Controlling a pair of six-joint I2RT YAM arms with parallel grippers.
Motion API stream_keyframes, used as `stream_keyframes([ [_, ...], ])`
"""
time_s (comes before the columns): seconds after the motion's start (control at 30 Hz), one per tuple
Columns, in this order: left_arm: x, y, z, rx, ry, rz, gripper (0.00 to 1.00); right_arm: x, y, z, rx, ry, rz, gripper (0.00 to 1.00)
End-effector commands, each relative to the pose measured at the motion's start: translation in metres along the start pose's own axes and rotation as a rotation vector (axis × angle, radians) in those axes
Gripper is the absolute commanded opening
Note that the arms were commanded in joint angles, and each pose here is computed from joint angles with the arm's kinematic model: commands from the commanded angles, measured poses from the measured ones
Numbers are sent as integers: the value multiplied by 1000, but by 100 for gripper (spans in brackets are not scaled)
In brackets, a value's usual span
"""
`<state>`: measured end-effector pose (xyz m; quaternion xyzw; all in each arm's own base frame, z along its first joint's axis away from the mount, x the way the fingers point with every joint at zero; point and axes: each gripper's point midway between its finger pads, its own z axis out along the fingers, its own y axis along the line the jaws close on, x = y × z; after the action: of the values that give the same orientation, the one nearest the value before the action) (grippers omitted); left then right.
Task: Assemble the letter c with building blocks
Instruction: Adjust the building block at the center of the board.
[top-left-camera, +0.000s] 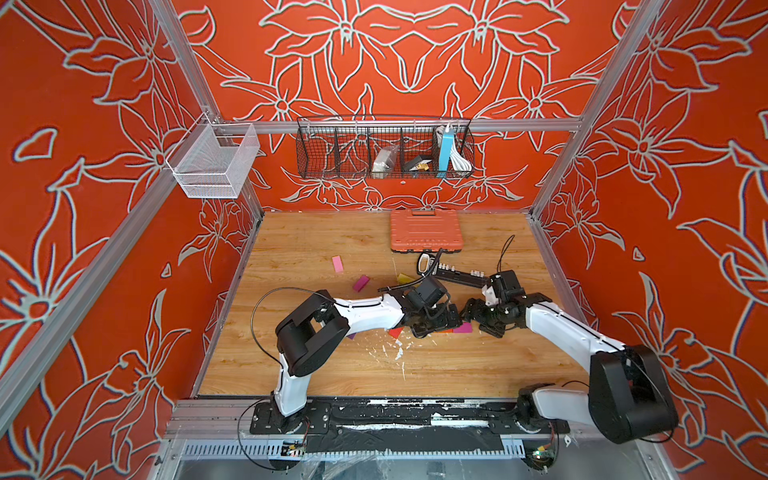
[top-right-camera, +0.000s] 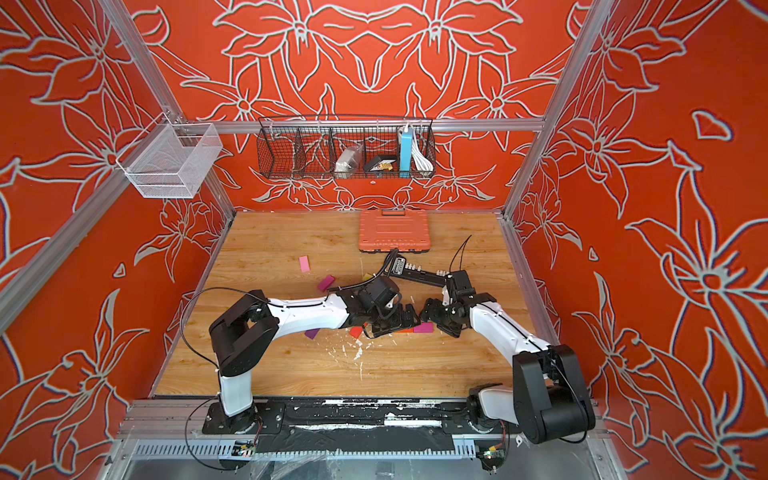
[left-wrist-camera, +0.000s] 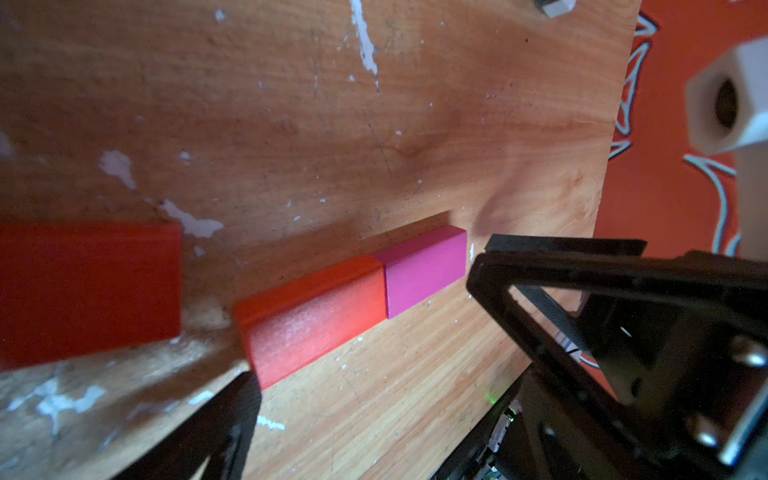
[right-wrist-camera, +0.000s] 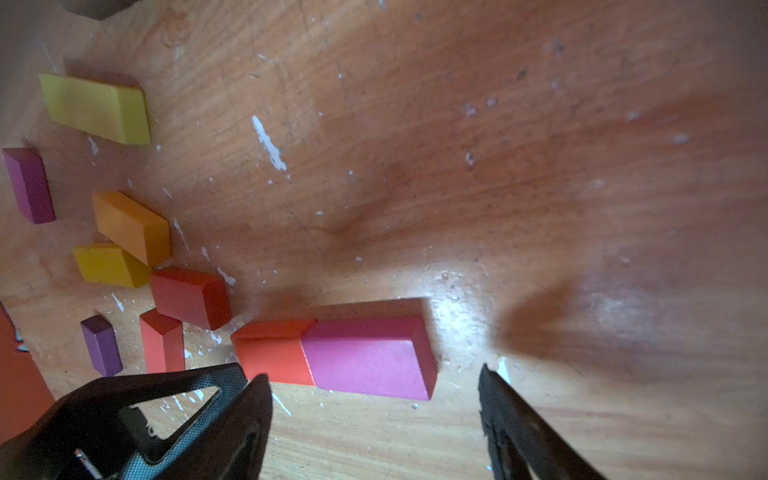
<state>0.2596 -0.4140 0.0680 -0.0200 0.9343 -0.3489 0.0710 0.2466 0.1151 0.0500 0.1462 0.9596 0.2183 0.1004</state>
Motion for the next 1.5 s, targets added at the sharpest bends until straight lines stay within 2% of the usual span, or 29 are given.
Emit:
stream_keyframes([
  [0.0,0,-3,5,8,-3,-1,98,4,1,5,-25,30,-3,80],
  [1.47,-12,-4,7,69,-28,-11,98,6,12,24,-107,82,68,75],
])
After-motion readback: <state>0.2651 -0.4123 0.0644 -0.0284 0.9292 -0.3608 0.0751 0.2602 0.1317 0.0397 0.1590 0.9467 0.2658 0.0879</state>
